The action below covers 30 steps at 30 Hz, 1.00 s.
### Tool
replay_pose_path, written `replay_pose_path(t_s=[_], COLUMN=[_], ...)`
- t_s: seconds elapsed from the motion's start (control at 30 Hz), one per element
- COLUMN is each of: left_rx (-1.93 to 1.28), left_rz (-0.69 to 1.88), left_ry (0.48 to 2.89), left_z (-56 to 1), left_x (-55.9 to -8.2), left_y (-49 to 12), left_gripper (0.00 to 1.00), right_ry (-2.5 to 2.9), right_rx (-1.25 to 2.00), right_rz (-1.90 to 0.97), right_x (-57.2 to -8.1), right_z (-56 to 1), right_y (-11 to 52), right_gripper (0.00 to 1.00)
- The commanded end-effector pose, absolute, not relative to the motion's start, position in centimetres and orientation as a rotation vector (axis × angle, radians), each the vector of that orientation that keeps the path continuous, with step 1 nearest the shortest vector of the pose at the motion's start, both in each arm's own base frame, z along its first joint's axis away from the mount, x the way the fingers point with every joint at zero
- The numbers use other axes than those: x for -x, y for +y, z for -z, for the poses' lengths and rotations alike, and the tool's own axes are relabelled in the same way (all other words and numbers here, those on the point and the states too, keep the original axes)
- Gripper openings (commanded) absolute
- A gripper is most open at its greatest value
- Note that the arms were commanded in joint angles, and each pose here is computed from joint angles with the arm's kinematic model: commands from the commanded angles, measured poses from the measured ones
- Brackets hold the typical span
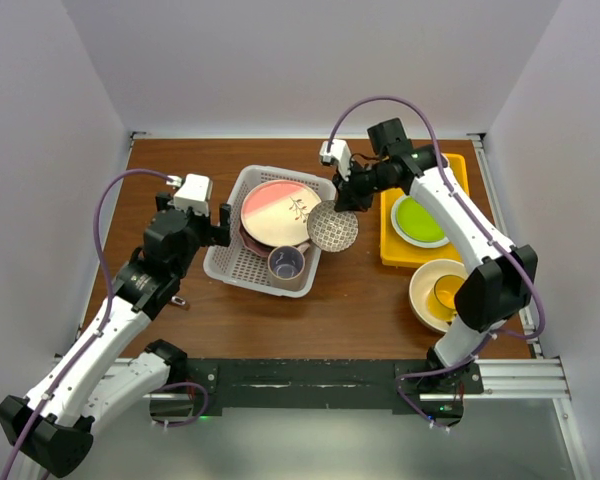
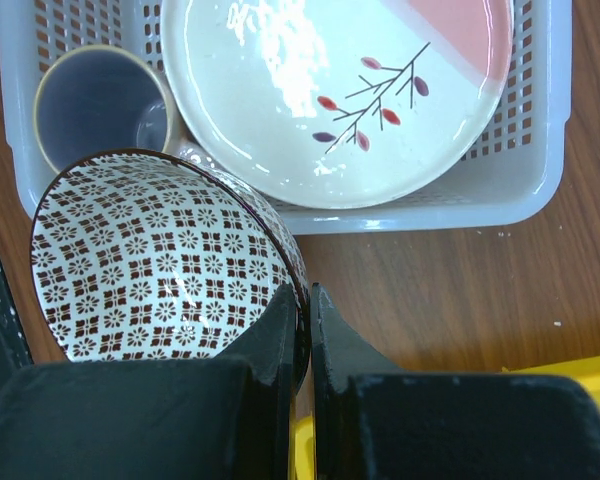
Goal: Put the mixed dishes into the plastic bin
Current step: Place the bowl in the plastic bin.
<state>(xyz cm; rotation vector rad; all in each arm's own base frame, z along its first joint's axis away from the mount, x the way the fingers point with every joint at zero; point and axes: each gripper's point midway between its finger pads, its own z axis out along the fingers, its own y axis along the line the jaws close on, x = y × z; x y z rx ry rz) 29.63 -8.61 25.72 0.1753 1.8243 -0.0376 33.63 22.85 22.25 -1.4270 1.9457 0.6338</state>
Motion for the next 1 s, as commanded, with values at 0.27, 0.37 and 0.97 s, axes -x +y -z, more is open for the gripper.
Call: replay_pose_path(t_s=[0.27,0.37,0.97], left_rx=[-0.094,-0.085,-0.026], left_rz=[0.023,0.018,-0.025], left_ry=[1.755,1.746,1.708], left_z=[-27.4,-27.6,-28.4], left_x=[-29.9,-29.8,-29.3], left_y=[-7.6,-7.4,-6.0], left_gripper=[1.00,1.00,1.00], right_ry=[1.863,1.873,1.979], right_rx=[1.282,1.255,1.023], right_rz=[-0.777,-0.799,-0.857], right_x=[-35.8,-36.2,-40.1], right_z=[-26.3,-26.3,-25.5], right_y=[26.2,26.6,29.8], right_gripper=[0.00,0.00,0.00])
